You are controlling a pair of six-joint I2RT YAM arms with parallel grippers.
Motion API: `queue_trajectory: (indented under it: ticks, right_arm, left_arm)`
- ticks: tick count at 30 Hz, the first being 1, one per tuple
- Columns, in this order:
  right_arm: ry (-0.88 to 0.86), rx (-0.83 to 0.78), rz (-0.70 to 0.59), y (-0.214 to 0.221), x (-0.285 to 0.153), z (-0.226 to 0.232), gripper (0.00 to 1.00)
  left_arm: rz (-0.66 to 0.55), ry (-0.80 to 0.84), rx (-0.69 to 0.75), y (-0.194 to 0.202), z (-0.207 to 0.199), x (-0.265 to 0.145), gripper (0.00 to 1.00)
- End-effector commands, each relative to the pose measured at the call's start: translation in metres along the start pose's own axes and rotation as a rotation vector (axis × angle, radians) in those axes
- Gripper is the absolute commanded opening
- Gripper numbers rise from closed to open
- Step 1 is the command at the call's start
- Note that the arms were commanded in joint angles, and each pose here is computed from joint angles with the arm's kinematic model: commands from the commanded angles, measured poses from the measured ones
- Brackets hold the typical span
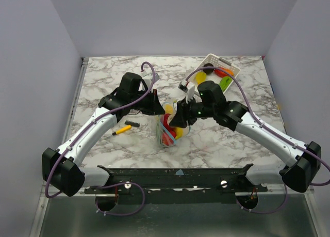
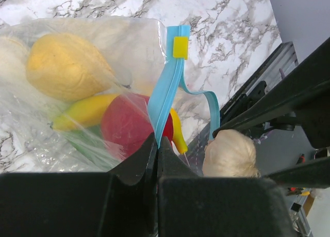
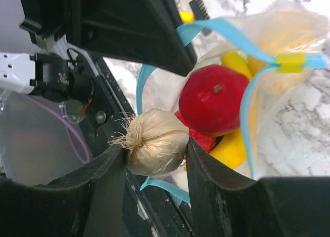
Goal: Place the food in the zip-top bag and seal the zipper
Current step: Place the fake vegetable in the zipper food storage bag, then adjust the zipper food storage bag at the center of the board.
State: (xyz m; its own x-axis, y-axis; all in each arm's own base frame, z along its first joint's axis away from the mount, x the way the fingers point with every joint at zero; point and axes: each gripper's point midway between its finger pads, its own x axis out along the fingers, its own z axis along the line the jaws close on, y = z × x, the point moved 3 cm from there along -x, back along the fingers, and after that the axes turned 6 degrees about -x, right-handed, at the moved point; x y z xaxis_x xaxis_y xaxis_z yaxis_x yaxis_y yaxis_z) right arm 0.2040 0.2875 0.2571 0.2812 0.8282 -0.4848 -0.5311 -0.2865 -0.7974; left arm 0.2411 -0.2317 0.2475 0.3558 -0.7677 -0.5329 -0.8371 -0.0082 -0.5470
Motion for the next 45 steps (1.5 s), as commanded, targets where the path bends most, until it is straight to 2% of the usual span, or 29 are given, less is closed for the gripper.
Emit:
queue_trajectory:
  ticks: [1, 10, 13, 20, 23, 32, 43, 45]
  right_arm:
    - [-0.002, 0.025, 0.042, 0.017, 0.005, 0.003, 0.48]
    - [0.056, 0.020, 0.095, 0.032, 0.006, -0.005, 0.74]
    - [0.090, 0.019, 0.090, 0.030, 0.004, -0.009, 0.76]
    - [0.320, 0.052, 0.020, 0.016, -0.008, -0.035, 0.67]
    - [0.393, 0.057, 0.025, 0.022, -0.010, -0.047, 0.57]
    - [0.409, 0.078, 0.046, 0.032, -0.009, -0.050, 0.45]
    - [0.395, 0.111, 0.060, 0.051, -0.009, -0.049, 0.42]
    - [0.369, 0.135, 0.034, 0.049, -0.005, -0.046, 0.38]
  left_arm:
    - [-0.002, 0.019, 0.004, -0.001, 0.000, 0.001, 0.00]
    - [-0.003, 0.016, 0.003, -0.001, 0.000, 0.001, 0.00]
    - [-0.001, 0.015, 0.002, 0.000, 0.001, 0.002, 0.00]
    - [0.001, 0.014, 0.002, 0.000, 0.002, 0.002, 0.00]
    - [-0.001, 0.015, 0.003, 0.000, 0.001, 0.002, 0.00]
    - [-0.004, 0.014, 0.006, 0.000, 0.001, 0.000, 0.00]
    - [-0.006, 0.018, 0.007, 0.000, 0.000, -0.001, 0.00]
    - [-0.004, 0.021, 0.004, 0.000, 0.000, 0.000, 0.00]
